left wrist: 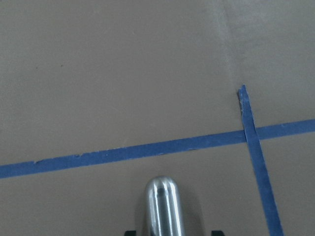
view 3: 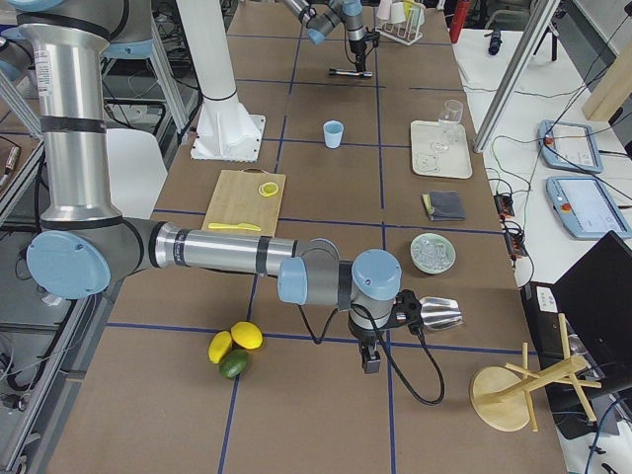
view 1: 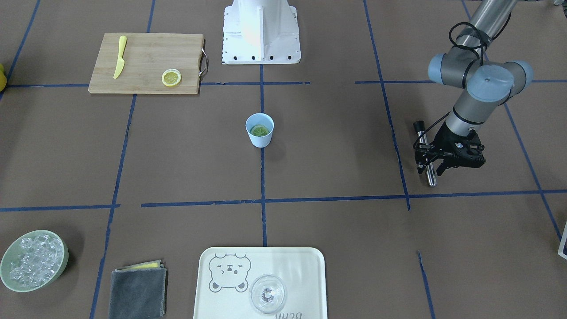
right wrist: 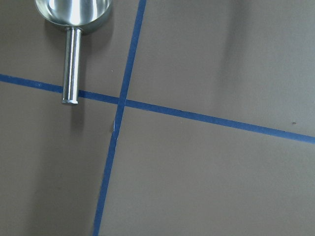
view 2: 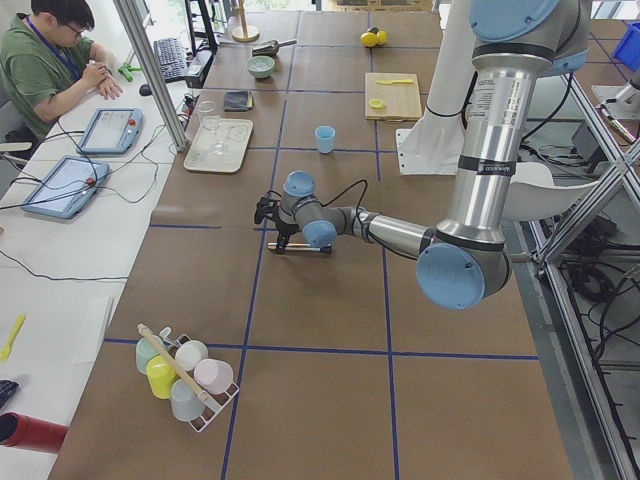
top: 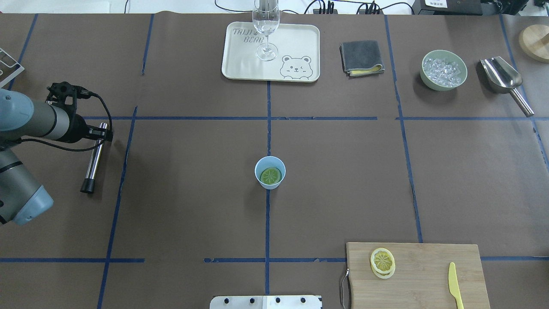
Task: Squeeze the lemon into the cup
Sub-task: 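Grasp the steel muddler upright with the left gripper, then lift the muddler and carry it over the blue cup, then press the muddler down onto the lemon inside the cup, then lift the muddler out and carry it back to its spot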
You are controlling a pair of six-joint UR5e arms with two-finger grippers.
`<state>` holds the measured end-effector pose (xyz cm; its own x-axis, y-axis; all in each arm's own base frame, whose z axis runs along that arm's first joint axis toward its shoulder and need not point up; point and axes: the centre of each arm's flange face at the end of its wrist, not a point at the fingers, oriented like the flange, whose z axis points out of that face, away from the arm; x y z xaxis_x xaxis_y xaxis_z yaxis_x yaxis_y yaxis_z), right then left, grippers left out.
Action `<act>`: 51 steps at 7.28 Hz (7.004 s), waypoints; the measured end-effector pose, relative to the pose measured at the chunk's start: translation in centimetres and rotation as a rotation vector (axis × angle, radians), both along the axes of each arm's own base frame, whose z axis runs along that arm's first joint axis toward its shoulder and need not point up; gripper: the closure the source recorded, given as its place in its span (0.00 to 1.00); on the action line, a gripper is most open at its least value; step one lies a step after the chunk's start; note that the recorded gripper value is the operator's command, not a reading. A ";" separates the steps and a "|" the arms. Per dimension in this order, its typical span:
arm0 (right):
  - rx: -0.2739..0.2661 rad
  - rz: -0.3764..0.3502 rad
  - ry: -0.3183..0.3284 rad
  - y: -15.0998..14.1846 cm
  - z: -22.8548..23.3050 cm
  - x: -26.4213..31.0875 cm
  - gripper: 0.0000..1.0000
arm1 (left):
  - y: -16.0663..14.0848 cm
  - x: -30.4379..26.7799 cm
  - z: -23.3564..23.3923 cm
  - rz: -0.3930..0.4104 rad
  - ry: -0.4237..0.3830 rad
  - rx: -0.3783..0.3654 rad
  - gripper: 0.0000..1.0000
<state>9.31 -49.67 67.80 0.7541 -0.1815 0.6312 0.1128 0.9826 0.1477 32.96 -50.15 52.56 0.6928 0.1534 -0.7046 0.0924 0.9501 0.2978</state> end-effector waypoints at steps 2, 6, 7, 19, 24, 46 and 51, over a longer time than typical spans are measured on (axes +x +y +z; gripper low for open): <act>0.001 0.001 0.001 0.0 0.0 0.0 0.00 | -0.1 -0.1 0.3 -0.012 -0.013 0.006 1.00; 0.004 0.001 0.001 -0.2 -0.3 0.0 0.00 | 0.0 -1.3 -4.2 -0.010 0.019 0.117 1.00; 0.005 0.001 0.001 -0.2 -0.3 0.0 0.00 | -0.5 -2.4 -8.4 -0.017 0.013 0.265 1.00; 0.010 0.002 0.002 -0.5 -0.6 0.0 0.00 | 15.0 15.8 -27.5 -0.363 0.820 1.131 1.00; 0.008 0.002 0.003 -0.6 -0.4 0.0 0.00 | 15.6 20.1 -30.8 -0.391 0.830 1.134 1.00; -0.001 0.002 0.017 -0.4 0.0 0.1 0.00 | 10.2 17.4 -30.7 -0.377 0.545 0.850 1.00; -0.004 0.003 0.016 -0.2 0.1 0.1 0.00 | 2.6 10.6 -26.9 -0.110 0.138 0.497 1.00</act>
<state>9.45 -49.89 67.92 0.7648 -0.1767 0.6196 0.1123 0.9835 0.1418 43.57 -47.53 25.67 0.6297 0.4241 -0.6508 0.2536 0.6796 0.6883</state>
